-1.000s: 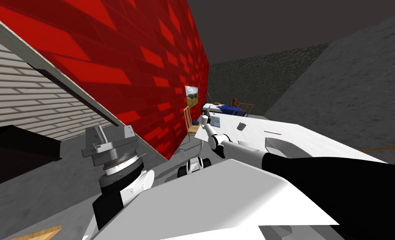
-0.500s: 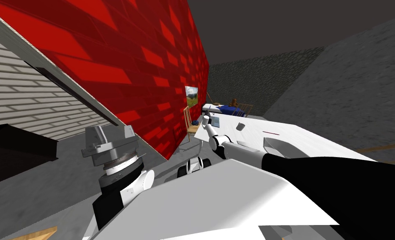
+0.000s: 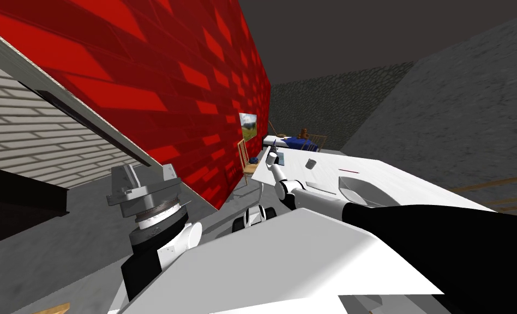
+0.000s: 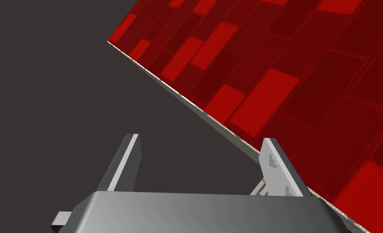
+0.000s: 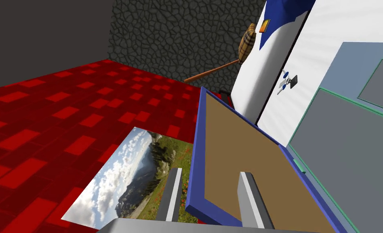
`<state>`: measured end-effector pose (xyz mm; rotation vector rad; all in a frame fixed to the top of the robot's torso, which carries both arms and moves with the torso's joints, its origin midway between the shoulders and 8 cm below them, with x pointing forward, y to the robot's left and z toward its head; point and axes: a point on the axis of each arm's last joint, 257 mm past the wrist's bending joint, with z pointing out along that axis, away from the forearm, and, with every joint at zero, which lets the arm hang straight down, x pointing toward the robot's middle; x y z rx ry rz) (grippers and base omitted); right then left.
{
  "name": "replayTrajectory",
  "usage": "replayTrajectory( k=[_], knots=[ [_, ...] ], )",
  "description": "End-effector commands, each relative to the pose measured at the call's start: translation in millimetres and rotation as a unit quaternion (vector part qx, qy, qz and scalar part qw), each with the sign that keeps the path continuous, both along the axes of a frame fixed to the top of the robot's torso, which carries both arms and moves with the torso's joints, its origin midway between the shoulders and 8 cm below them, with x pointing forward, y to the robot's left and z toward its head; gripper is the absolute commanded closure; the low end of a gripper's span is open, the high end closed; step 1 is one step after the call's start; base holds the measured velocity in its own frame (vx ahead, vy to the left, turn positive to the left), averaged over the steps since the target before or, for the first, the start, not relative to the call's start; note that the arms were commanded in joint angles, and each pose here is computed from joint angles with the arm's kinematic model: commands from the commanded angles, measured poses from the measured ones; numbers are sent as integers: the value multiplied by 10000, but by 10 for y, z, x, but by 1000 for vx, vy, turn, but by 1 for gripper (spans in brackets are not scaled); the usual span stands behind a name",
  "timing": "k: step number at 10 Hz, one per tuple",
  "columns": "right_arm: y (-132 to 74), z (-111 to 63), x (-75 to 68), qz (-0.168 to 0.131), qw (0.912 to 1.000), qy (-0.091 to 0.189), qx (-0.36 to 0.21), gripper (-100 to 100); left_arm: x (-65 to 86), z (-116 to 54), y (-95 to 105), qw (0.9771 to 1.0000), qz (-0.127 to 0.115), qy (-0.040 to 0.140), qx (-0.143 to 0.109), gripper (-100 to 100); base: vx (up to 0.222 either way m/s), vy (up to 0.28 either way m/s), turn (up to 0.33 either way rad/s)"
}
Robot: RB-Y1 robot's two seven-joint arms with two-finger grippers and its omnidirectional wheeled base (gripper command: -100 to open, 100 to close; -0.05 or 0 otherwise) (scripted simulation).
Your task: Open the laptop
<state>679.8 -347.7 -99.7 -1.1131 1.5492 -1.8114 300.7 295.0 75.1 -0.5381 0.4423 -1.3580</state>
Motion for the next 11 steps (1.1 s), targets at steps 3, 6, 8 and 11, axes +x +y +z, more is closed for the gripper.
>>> replayTrajectory(
  k=[3,6,8,11],
  knots=[
    [-156,-141,-86,9,9986,-262,461,100,0,0,0,10000,0,0,0,0,-13,-8,-27],
    [-298,-272,-182,53,9960,-445,769,100,0,0,0,10000,0,0,0,0,25,28,-26],
    [-368,-333,-235,76,9933,-586,994,100,0,0,0,10000,0,0,0,0,19,19,-13],
    [-502,-446,-346,124,9884,-778,1302,100,0,0,0,10000,0,0,0,0,29,27,-22]
  ],
)
